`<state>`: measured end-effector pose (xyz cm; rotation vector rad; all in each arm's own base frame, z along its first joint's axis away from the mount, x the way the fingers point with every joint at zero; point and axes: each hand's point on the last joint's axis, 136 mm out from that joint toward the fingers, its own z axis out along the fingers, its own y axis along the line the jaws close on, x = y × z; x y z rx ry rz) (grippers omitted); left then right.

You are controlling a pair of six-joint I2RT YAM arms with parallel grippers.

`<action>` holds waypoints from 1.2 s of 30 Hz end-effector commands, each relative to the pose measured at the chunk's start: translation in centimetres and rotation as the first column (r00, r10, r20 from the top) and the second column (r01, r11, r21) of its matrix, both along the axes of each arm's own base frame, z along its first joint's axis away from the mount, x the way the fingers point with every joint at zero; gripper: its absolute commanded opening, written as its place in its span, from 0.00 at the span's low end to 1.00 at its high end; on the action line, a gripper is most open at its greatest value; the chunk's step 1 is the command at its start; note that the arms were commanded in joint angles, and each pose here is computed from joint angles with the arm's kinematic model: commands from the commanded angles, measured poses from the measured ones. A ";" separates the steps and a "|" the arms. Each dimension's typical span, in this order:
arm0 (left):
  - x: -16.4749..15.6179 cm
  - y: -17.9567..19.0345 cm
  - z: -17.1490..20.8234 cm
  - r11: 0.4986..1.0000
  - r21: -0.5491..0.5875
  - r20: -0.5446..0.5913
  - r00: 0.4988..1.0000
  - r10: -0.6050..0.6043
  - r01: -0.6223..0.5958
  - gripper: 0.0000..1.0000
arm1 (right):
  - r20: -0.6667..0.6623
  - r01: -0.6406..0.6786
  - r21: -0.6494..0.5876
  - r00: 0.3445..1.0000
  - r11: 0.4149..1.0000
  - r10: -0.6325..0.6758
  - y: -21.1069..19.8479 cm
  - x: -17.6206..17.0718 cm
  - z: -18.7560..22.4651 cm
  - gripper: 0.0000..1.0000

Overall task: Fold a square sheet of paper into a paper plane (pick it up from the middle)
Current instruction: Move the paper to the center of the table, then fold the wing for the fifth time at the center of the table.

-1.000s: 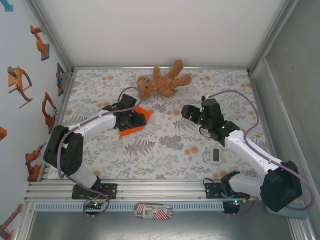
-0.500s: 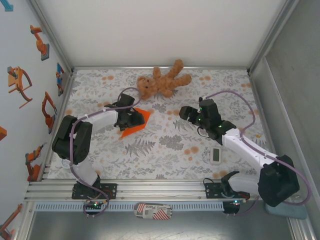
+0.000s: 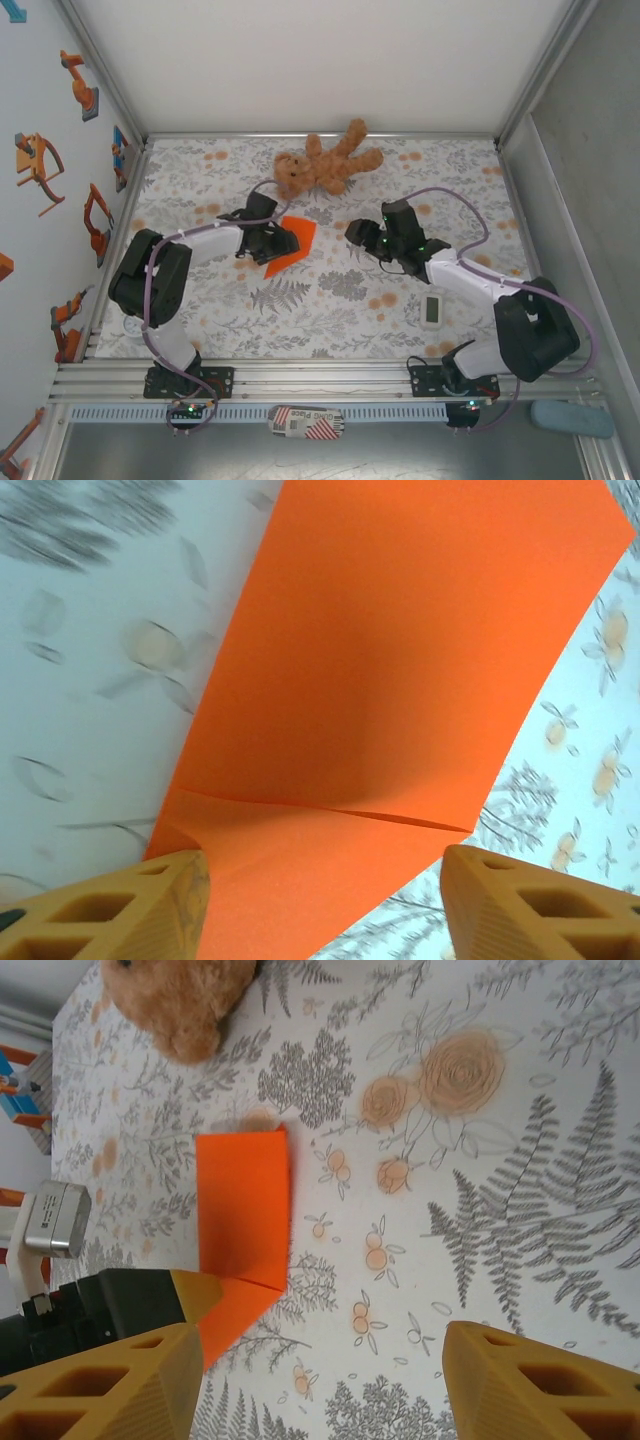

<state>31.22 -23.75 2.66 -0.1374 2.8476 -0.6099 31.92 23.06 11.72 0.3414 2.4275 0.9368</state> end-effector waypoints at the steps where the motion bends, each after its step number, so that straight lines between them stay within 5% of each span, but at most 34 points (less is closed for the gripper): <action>1: -2.9 -1.8 -1.4 0.999 0.001 -0.066 0.997 -0.050 0.050 0.59 | -0.047 0.013 0.037 0.999 0.999 -0.011 1.2 -0.5 -0.9 0.62; 16: -4.4 -2.0 -2.5 1.000 0.008 -0.096 0.995 -0.006 0.007 0.30 | -0.221 0.029 0.100 0.975 0.995 -0.006 5.5 -3.8 -6.2 0.45; 36: -4.6 -1.0 -3.1 0.967 -0.192 -0.266 0.957 0.111 -0.166 0.22 | -0.275 0.032 0.067 0.961 0.997 -0.012 6.9 -2.7 -8.6 0.29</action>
